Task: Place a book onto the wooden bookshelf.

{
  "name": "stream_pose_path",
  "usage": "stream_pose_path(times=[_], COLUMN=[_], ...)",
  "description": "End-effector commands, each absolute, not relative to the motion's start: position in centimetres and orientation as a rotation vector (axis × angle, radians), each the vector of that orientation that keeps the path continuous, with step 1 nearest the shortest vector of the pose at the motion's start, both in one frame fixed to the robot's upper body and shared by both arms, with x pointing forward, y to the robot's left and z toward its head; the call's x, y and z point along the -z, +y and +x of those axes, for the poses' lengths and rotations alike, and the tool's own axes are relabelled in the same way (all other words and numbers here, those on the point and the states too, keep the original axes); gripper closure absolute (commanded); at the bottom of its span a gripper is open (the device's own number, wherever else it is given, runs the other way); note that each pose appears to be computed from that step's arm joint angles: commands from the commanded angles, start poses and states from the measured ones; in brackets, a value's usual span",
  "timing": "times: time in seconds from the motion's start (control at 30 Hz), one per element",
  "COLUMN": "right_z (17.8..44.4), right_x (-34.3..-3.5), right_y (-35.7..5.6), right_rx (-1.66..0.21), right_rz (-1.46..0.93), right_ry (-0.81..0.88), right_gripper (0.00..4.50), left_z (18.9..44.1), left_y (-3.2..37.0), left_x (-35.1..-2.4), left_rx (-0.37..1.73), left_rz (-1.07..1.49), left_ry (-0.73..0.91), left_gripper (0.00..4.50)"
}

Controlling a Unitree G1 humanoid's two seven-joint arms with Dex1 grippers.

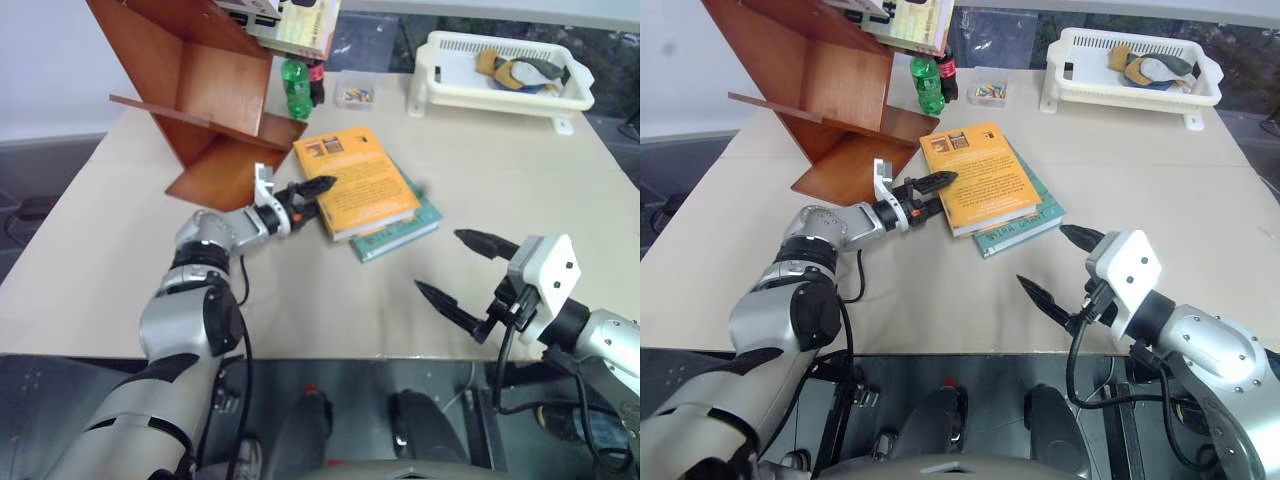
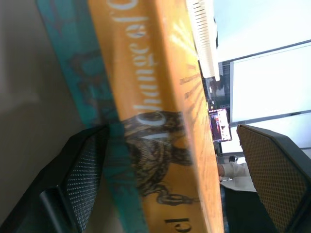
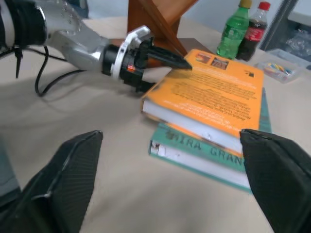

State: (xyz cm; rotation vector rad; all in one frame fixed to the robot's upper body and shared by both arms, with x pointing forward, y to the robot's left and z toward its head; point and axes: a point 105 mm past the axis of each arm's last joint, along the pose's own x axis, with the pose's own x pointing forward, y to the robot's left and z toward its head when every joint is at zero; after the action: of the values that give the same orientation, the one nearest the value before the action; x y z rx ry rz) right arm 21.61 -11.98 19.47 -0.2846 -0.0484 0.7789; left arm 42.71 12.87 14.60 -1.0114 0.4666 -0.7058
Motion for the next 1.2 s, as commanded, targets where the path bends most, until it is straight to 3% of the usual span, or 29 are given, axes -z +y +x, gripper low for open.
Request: stream_pose_path(times=[0.03,0.1,0.2,0.33,0.37,0.4,0.43,0.53,0.9,1.0,1.17,1.2], right_z=[20.9,20.9,20.8,20.8,20.8,20.8,20.8,20.8,20.9,21.0,20.9,20.9], right_x=[-20.7,-20.7,-20.7,-20.7,-20.7,-20.7,-20.7,-20.6,-20.4,-20.4,-20.3,-20.3], right_y=[-12.2,-12.4,-12.7,-13.0,-13.0,-13.0,-13.0,-13.0,-12.9,-13.0,-13.0,-13.0], right_rx=[-0.740,-0.724,-0.699,-0.674,-0.670,-0.667,-0.663,-0.657,-0.654,-0.653,-0.653,-0.654], right_rz=[-0.299,-0.299,-0.310,-0.321,-0.323,-0.323,-0.324,-0.326,-0.339,-0.343,-0.345,-0.345], right_ry=[-0.109,-0.106,-0.099,-0.093,-0.091,-0.089,-0.088,-0.084,-0.077,-0.076,-0.071,-0.071], right_gripper=[0.08,0.08,0.00,0.00,0.00,0.00,0.00,0.00,0.00,0.00,0.00,0.00], left_z=[43.3,43.3,43.2,42.7,42.7,42.6,42.5,42.2,40.2,39.2,38.2,38.2], left_y=[13.4,13.5,13.3,13.4,13.5,13.7,13.9,14.5,15.2,14.5,13.1,13.0], left_x=[-16.2,-16.1,-15.8,-15.4,-15.3,-15.3,-15.4,-15.5,-15.2,-14.7,-14.4,-14.4], left_rx=[0.712,0.706,0.706,0.717,0.717,0.712,0.714,0.712,0.708,0.715,0.711,0.706], left_rz=[-1.012,-1.016,-1.028,-1.055,-1.059,-1.069,-1.074,-1.087,-1.091,-1.096,-1.100,-1.101], left_ry=[0.404,0.407,0.428,0.454,0.458,0.461,0.465,0.473,0.521,0.547,0.559,0.558], left_gripper=[0.00,0.00,0.69,1.96,2.45,2.51,3.05,4.05,4.05,2.96,0.70,0.70])
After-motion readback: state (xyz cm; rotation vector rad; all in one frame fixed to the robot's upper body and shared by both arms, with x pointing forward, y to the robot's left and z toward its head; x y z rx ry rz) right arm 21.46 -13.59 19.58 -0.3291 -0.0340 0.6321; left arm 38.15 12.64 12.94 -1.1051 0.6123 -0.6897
